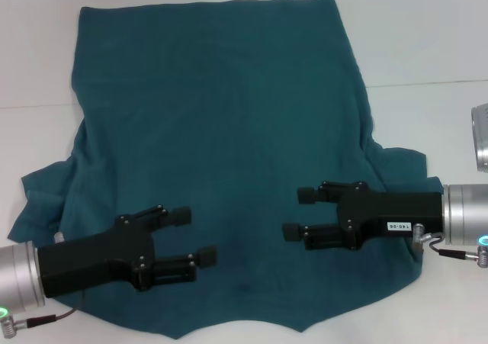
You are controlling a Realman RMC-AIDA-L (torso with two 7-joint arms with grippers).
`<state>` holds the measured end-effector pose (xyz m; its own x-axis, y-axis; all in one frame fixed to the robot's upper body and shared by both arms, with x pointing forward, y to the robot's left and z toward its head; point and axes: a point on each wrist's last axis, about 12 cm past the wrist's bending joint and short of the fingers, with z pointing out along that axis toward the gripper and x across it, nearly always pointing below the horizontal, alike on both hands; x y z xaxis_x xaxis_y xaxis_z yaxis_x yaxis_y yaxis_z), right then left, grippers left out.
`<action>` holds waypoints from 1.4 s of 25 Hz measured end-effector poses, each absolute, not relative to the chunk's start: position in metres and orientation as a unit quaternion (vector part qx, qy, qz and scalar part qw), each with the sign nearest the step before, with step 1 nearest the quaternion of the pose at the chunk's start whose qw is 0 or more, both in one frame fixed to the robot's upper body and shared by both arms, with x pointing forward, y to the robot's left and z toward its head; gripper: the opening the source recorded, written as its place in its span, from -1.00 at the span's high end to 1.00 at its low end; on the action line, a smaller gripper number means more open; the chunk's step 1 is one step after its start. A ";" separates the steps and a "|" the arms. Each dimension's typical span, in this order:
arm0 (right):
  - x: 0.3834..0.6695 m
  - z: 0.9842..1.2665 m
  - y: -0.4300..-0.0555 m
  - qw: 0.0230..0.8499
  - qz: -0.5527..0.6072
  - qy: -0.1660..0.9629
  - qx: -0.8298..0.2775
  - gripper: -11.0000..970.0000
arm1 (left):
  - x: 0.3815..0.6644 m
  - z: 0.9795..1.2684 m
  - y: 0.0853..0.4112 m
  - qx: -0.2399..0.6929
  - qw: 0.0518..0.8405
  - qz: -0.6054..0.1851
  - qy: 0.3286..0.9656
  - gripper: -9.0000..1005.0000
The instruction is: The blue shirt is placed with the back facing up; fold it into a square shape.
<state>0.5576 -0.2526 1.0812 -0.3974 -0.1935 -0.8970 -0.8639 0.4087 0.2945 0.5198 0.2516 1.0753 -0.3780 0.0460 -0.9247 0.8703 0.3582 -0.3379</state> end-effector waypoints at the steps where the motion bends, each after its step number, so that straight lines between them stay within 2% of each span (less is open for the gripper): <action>1: 0.558 1.081 -0.253 0.413 0.406 0.731 -0.361 -0.85 | 0.520 1.075 0.252 0.331 0.449 -0.460 0.691 -0.86; 10: 0.557 1.081 -0.252 0.414 0.407 0.730 -0.360 -0.85 | 0.519 1.075 0.251 0.329 0.446 -0.462 0.692 -0.84; 18: 0.557 1.081 -0.250 0.417 0.410 0.727 -0.359 -0.85 | 0.524 1.073 0.260 0.292 0.455 -0.447 0.713 -0.83; 27: 0.556 1.080 -0.247 0.419 0.417 0.726 -0.352 -0.85 | 0.536 1.061 0.302 0.128 0.482 -0.376 0.781 -0.81; 35: 0.556 1.079 -0.244 0.415 0.424 0.728 -0.343 -0.85 | 0.540 1.052 0.331 0.038 0.485 -0.317 0.814 -0.80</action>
